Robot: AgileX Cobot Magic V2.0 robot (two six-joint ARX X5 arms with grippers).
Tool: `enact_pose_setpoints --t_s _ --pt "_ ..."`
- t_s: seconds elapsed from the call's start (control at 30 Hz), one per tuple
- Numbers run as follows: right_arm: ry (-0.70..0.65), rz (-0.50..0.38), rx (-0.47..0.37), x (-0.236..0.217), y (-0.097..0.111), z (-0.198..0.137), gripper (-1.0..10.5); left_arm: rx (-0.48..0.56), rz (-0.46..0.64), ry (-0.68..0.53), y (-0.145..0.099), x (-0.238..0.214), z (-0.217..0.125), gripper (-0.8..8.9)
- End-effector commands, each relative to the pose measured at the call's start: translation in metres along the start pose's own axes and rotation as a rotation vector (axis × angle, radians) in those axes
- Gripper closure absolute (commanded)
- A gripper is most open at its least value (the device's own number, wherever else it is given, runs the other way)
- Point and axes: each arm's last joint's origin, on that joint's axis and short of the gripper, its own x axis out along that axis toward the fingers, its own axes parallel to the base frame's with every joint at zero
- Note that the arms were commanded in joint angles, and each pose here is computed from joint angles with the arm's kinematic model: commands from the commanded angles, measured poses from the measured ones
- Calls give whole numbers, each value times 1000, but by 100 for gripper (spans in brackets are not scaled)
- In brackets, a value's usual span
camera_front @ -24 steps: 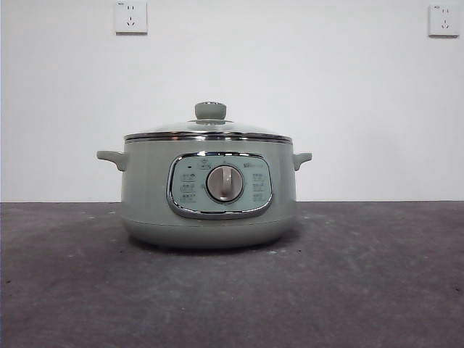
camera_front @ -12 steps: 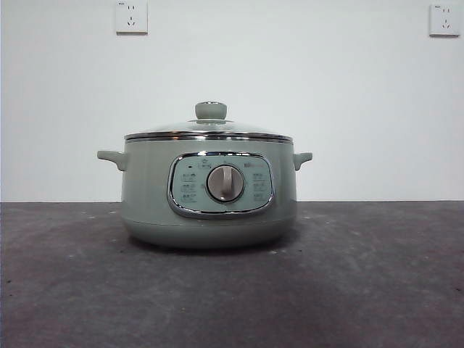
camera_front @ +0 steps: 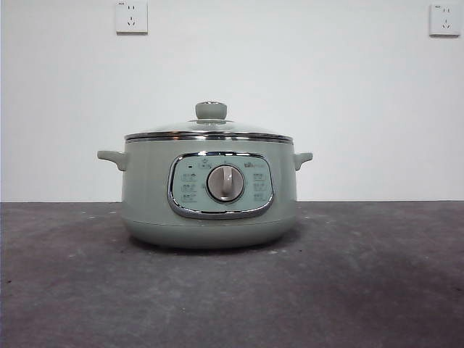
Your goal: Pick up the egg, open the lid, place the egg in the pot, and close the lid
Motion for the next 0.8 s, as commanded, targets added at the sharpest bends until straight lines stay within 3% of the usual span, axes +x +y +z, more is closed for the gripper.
enact_pose_setpoints --t_s 0.03,0.33,0.8 --pt "15 -4 33 3 1 -17 946 -5 -2 7 0 1 -3 816" --pt "79 -1 32 8 2 -51 946 -5 -2 7 0 1 -3 816" --pt "79 -2 49 8 3 -52 946 -5 -2 7 0 1 -3 816"
